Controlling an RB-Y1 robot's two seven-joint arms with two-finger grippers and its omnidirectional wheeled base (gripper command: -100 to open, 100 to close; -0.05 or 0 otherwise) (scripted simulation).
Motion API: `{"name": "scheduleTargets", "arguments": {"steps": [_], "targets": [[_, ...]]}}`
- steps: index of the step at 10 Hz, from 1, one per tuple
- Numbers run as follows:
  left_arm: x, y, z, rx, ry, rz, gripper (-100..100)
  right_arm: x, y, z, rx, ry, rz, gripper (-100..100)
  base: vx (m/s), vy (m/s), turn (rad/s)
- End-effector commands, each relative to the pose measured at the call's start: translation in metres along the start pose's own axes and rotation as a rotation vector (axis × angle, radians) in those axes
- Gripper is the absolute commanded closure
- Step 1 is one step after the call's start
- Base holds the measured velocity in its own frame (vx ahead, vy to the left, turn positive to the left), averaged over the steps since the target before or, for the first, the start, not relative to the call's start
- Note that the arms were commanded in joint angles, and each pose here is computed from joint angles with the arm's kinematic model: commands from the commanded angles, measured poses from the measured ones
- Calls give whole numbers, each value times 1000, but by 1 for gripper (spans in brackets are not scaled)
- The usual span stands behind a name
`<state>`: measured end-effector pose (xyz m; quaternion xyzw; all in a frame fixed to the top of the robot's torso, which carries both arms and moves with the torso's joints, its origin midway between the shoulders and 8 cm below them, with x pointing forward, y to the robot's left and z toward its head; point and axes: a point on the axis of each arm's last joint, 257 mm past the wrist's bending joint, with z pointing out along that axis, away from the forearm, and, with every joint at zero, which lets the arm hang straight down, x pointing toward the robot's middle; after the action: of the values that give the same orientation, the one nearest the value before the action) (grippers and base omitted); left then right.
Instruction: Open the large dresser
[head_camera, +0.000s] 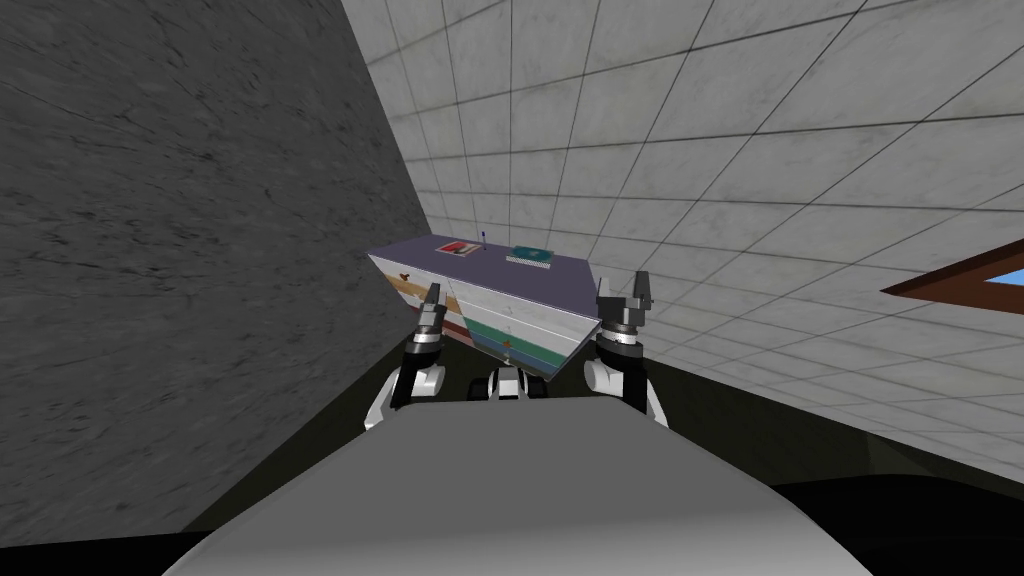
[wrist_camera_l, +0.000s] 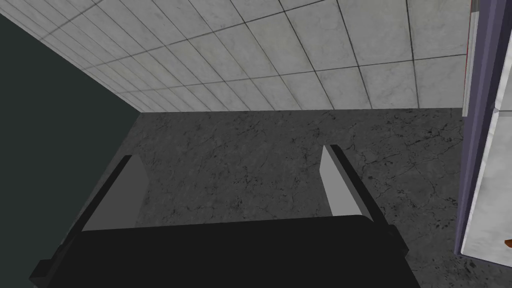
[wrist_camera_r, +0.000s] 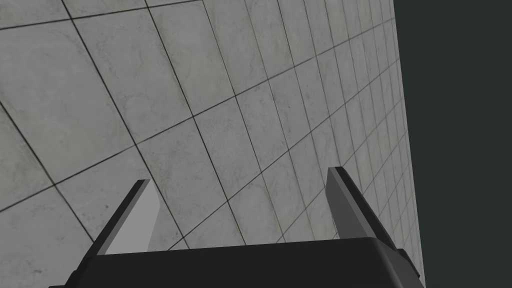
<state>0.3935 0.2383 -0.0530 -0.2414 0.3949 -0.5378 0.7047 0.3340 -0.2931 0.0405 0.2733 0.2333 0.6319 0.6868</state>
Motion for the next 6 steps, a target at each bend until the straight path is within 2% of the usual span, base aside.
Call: {"name": "scheduleTargets", "arguments": {"steps": [1,6], "targets": [[10,22,-5,-48,12,-4,-100,0,0,0,0,0,0,0,-8,-57,-31],[28,60,-17,-133,44,-6,-100,0,0,0,0,0,0,0,0,-53,-27]]}}
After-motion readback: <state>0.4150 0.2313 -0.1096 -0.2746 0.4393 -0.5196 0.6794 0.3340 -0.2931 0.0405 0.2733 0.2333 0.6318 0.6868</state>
